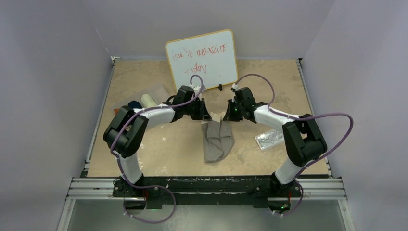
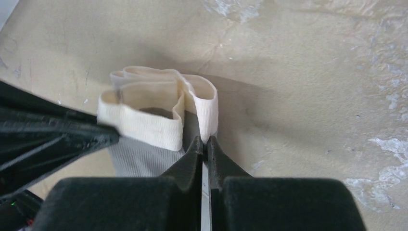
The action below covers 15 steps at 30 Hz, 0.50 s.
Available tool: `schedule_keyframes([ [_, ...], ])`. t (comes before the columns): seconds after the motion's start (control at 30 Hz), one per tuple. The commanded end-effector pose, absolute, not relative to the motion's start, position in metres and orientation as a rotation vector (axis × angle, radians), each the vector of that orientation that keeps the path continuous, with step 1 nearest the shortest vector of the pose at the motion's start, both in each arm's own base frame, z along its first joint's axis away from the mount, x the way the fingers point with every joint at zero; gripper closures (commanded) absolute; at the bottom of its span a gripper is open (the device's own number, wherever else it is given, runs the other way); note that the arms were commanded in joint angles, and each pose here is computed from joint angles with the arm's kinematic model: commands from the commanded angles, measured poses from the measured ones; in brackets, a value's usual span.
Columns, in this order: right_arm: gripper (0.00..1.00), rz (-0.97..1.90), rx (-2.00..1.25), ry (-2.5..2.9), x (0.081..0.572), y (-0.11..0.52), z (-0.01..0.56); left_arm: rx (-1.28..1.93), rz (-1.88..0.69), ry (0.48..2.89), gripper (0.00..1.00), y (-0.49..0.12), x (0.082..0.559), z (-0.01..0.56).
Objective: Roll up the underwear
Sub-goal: Fold the underwear at the center of the board.
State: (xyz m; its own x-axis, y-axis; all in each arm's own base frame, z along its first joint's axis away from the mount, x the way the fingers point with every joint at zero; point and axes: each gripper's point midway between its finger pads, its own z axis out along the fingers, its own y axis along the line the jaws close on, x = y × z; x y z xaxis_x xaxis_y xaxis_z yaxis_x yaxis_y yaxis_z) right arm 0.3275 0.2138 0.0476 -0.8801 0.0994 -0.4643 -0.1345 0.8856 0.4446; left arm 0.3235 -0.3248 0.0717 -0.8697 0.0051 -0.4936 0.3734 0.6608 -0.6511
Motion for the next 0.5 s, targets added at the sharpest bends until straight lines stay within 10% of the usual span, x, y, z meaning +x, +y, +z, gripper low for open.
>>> schedule_keyframes([
  [0.0,1.00,0.521,-0.057,2.511,0.337,0.220,0.076,0.077,-0.959,2.471,1.00,-0.300,0.343,0.053],
  [0.47,1.00,0.371,-0.065,2.475,0.336,0.235,0.099,-0.085,-0.824,2.525,1.00,-0.274,0.341,0.031],
])
